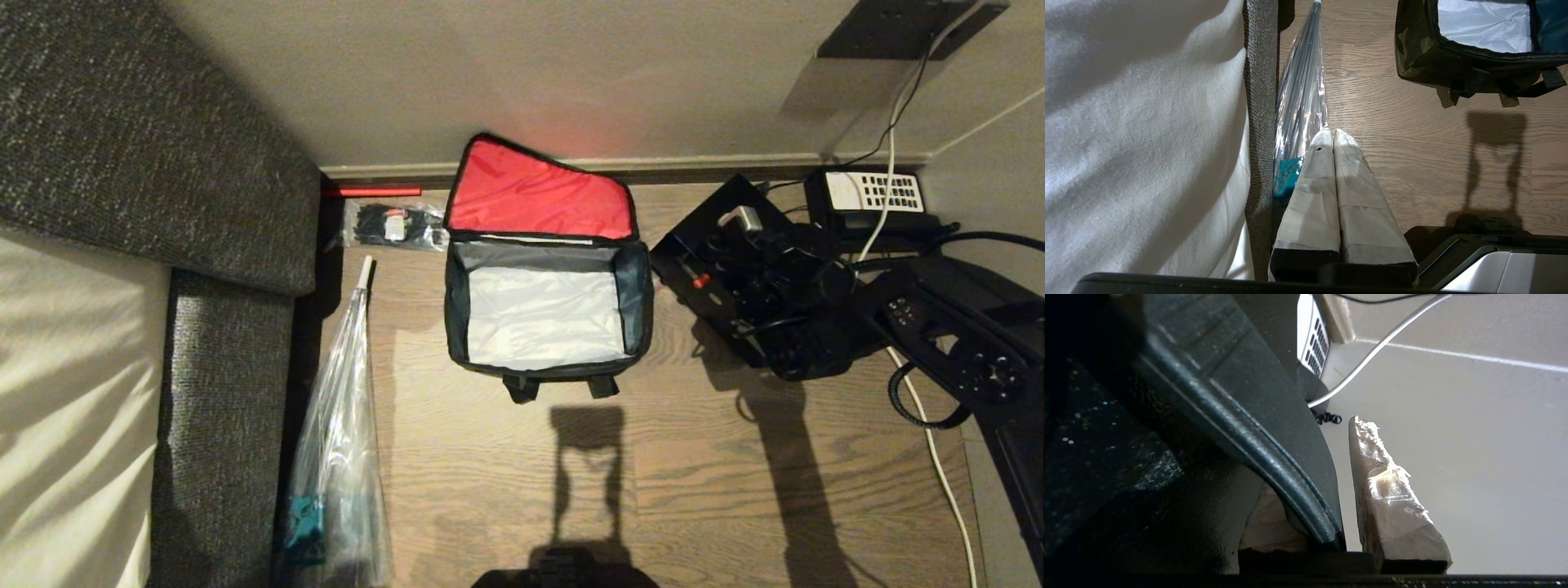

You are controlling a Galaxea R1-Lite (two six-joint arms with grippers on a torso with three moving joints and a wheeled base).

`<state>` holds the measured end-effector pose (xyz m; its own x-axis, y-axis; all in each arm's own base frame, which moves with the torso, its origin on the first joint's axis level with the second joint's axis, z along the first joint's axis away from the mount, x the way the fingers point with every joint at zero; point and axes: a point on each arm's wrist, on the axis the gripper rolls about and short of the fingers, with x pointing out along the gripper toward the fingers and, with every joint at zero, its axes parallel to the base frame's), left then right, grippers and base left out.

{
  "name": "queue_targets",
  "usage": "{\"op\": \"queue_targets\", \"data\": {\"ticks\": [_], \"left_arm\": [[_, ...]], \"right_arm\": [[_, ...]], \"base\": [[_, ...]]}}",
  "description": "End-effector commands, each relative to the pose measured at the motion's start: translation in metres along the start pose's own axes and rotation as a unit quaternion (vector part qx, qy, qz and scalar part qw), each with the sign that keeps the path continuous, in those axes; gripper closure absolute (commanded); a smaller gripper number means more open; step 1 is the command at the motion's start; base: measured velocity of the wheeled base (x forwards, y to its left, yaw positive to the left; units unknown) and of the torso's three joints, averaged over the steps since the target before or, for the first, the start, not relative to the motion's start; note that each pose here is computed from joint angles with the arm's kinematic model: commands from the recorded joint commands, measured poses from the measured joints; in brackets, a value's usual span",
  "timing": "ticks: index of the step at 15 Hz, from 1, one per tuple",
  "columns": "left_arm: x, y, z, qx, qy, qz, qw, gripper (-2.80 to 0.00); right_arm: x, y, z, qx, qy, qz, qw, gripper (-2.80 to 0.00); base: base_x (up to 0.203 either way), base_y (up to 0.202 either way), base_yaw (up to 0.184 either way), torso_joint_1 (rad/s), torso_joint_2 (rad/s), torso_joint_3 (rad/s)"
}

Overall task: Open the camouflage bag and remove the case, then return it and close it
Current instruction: Grip the handle again, then place the black box back

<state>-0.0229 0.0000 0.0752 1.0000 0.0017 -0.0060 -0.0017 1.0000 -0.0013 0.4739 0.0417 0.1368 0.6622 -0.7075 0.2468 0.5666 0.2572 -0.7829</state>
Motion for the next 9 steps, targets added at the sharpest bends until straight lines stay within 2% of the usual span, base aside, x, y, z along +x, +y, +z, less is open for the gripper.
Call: {"op": "queue_targets", "data": {"ticks": [1,4,9], "left_arm": [[0.000,0.000,0.000,0.000,-0.001,0.000,1.0000,0.00],[0.000,0.000,0.000,0.000,-0.001,0.000,1.0000,0.00],[0.000,0.000,0.000,0.000,-0.001,0.000,1.0000,0.00]], "right_arm": [[-0.002,-0.019,0.007,0.009,-0.003,-0.009,1.000,0.00],[-0.006,-0.045,0.008,0.002,-0.001,-0.003,1.000,0.00],[-0.019,-0.108,0.011,0.014,-0.003,-0.012,1.000,0.00]], "base": [[0.000,0.000,0.000,0.000,0.00,0.000],[0.000,0.000,0.000,0.000,0.00,0.000],[0.000,0.000,0.000,0.000,0.00,0.000]]}}
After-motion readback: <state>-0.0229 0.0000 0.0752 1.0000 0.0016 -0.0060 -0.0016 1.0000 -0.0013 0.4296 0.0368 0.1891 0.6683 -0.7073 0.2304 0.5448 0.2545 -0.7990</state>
